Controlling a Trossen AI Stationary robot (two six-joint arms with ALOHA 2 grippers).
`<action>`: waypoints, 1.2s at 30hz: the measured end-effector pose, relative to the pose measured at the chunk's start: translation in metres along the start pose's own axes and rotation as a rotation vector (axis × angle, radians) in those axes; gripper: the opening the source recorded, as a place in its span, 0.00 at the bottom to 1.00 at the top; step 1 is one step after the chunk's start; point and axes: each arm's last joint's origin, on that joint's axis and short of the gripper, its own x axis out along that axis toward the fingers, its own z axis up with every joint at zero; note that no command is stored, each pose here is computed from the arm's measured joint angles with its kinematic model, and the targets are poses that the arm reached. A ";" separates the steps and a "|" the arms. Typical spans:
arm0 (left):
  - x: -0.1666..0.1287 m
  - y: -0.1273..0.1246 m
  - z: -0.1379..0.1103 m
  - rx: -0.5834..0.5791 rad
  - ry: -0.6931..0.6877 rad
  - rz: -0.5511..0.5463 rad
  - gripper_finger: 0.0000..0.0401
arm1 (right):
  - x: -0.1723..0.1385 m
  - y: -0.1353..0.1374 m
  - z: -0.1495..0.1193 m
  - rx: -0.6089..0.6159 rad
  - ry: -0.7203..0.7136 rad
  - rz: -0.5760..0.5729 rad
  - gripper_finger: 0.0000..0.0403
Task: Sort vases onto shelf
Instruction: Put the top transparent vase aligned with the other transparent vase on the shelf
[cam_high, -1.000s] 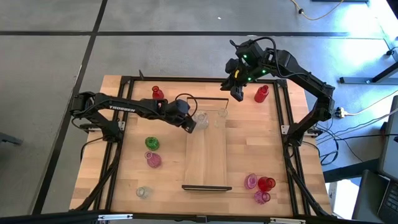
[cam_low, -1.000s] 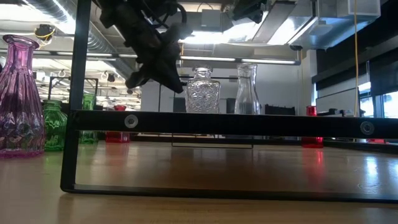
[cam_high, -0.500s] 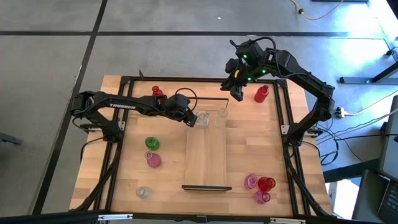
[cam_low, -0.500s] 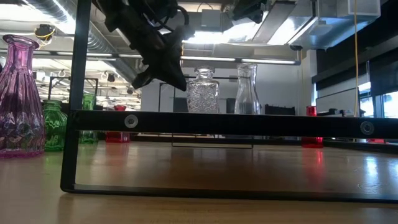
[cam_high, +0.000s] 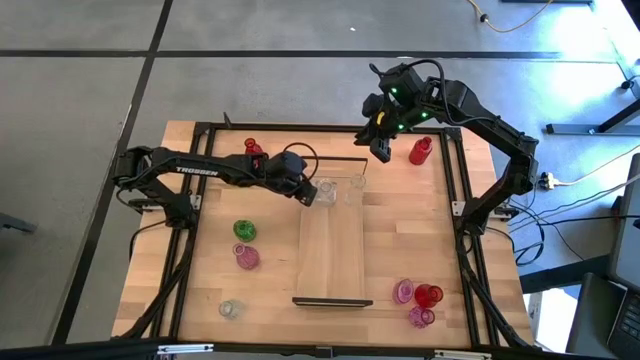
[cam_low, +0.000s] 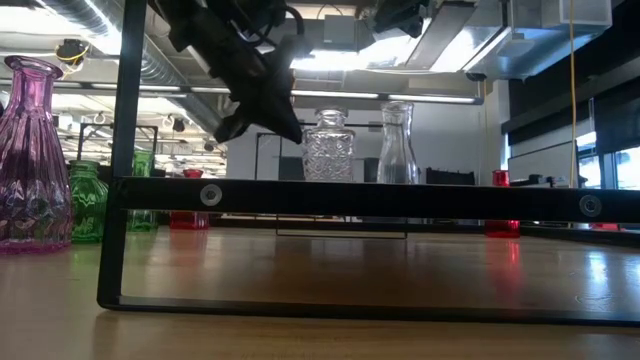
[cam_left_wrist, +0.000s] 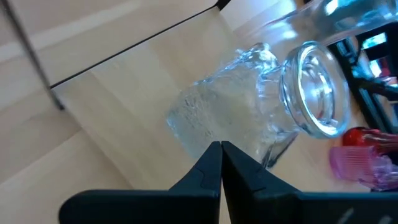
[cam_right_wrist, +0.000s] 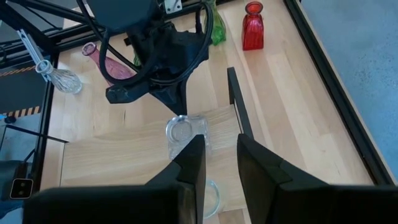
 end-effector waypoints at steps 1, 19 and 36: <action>0.000 -0.001 0.001 -0.001 -0.007 -0.009 0.00 | 0.000 0.000 0.000 0.000 0.000 0.000 0.19; 0.000 -0.005 0.007 -0.011 -0.053 -0.062 0.00 | 0.000 0.000 0.000 0.000 0.000 0.000 0.19; -0.001 -0.007 0.011 -0.030 -0.094 -0.097 0.00 | 0.000 0.000 0.000 0.000 0.001 0.000 0.19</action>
